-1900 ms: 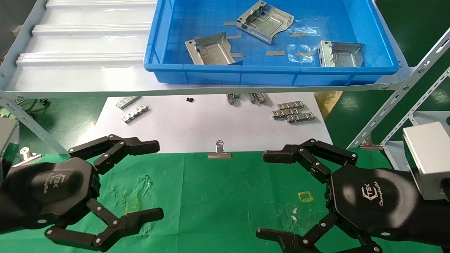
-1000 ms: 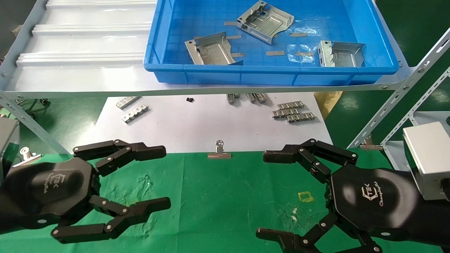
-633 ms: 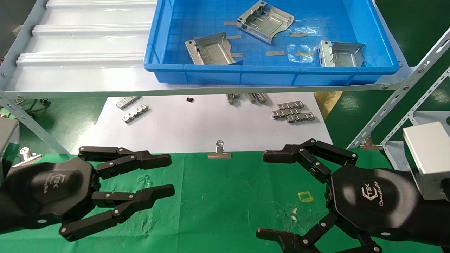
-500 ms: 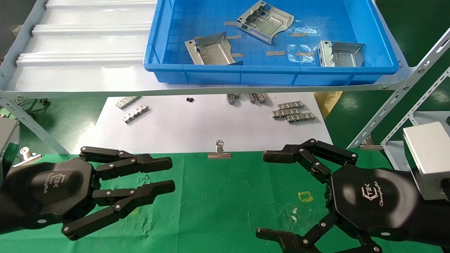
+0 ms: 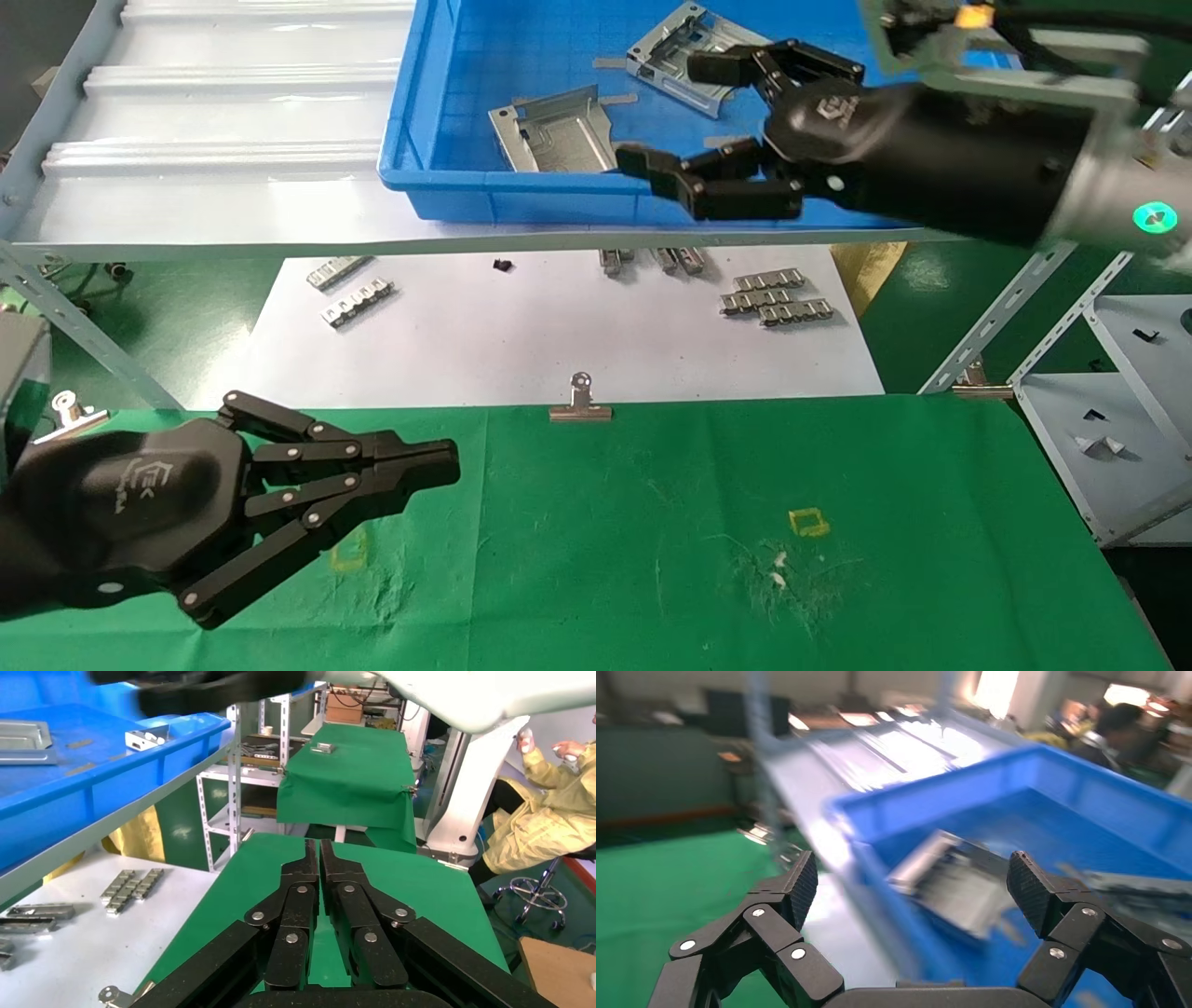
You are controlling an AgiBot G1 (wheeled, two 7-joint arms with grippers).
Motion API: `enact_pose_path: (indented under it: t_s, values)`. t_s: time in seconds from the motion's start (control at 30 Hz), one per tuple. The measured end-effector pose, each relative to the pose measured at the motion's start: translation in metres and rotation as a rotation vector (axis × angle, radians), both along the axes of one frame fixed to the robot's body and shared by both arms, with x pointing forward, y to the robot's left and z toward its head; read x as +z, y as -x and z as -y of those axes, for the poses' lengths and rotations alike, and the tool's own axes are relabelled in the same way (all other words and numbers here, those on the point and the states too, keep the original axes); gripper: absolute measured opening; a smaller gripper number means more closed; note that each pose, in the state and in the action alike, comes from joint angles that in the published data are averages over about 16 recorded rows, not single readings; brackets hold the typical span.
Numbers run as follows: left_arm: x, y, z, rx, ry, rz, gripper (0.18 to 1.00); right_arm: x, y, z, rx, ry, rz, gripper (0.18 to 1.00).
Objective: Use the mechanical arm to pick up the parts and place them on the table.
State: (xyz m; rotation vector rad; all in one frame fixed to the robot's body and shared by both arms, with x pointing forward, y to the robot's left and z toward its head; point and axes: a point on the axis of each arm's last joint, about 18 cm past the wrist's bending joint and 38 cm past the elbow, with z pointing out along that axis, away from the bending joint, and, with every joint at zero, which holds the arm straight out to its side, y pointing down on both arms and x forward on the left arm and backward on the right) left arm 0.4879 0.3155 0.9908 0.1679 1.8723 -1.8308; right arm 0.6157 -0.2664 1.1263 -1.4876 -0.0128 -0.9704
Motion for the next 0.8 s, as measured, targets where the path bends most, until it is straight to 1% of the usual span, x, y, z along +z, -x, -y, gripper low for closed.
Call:
enact_pose_path:
  t_s: [0.1,0.2,0.37,0.53,0.8]
  values:
    - [0.000,0.000,0.000,0.000,0.000,0.000,0.221,0.022,-0.032,-0.014,-0.096,0.002,0.006,1.000]
    - [0.000,0.000,0.000,0.000,0.000,0.000,0.206,0.036,-0.060,-0.029,-0.188,0.015,0.002,1.000]
    - [0.000,0.000,0.000,0.000,0.000,0.000,0.194,0.049,-0.093,-0.050,-0.317,0.036,-0.013,1.000]
    - [0.000,0.000,0.000,0.000,0.000,0.000,0.191,0.051,-0.110,-0.061,-0.398,0.037,-0.037,1.000]
    - [0.000,0.000,0.000,0.000,0.000,0.000,0.198,0.048,-0.118,-0.065,-0.434,0.000,-0.107,0.984]
